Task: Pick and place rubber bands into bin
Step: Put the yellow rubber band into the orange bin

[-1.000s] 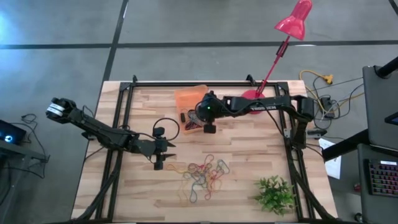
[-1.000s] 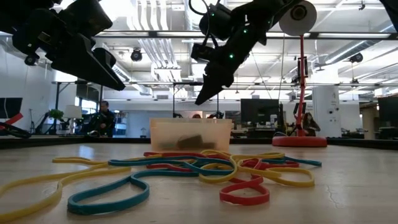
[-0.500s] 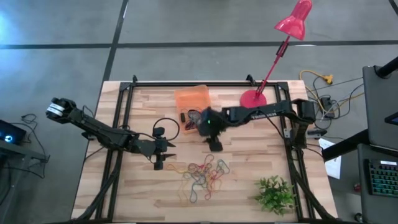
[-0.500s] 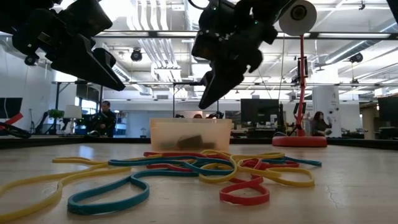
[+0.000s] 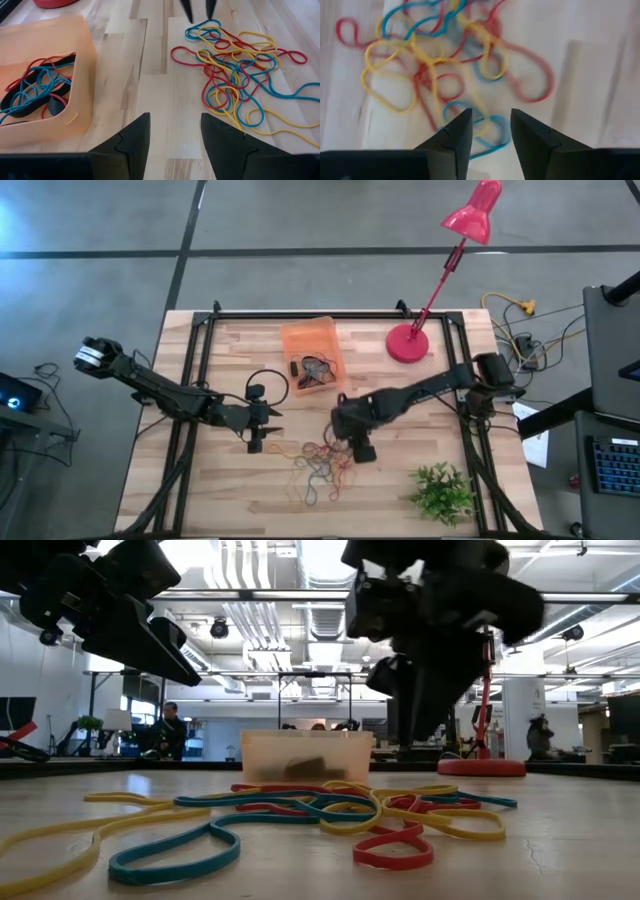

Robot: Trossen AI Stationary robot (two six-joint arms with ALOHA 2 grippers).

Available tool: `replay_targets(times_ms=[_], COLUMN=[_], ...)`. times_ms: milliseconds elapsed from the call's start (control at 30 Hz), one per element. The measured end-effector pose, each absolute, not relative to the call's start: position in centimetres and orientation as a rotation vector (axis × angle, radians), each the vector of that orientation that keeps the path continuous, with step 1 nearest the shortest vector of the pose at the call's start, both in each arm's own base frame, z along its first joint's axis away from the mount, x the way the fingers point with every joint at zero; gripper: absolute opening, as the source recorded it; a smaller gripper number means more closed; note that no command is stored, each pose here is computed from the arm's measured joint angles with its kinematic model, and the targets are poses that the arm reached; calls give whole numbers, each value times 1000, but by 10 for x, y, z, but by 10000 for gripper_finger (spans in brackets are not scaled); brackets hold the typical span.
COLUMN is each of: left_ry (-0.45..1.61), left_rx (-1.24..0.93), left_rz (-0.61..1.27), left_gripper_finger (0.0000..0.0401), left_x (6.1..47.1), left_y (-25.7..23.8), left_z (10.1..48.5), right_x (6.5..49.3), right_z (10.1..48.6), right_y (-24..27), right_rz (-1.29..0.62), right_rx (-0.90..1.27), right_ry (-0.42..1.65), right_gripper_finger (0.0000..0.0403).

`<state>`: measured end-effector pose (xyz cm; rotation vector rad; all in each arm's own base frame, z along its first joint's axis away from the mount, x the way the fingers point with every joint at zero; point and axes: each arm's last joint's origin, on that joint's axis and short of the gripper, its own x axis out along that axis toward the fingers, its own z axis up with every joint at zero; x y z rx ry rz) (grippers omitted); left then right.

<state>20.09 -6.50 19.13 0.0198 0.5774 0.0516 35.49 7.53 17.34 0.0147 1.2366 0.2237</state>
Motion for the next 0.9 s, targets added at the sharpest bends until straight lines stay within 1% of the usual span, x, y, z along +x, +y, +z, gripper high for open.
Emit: replay_targets(times_ms=[133,367,633,900], left_ry=[578,578,577,573], left_rx=[20,20,20,26], left_rz=[52,52,52,73], left_gripper_finger=[160,160,160,160], left_x=[201,201,201,201], left_y=[-65,-65,-65,-64], left_z=[191,191,191,191], right_x=[349,348,340,334], right_z=[163,149,130,121], right_y=[88,92,89,88], right_rz=[209,209,191,175], right_rx=[-11,-21,14,43], right_ry=[1218,1110,1076,1064], right_gripper_finger=[110,95,83,80])
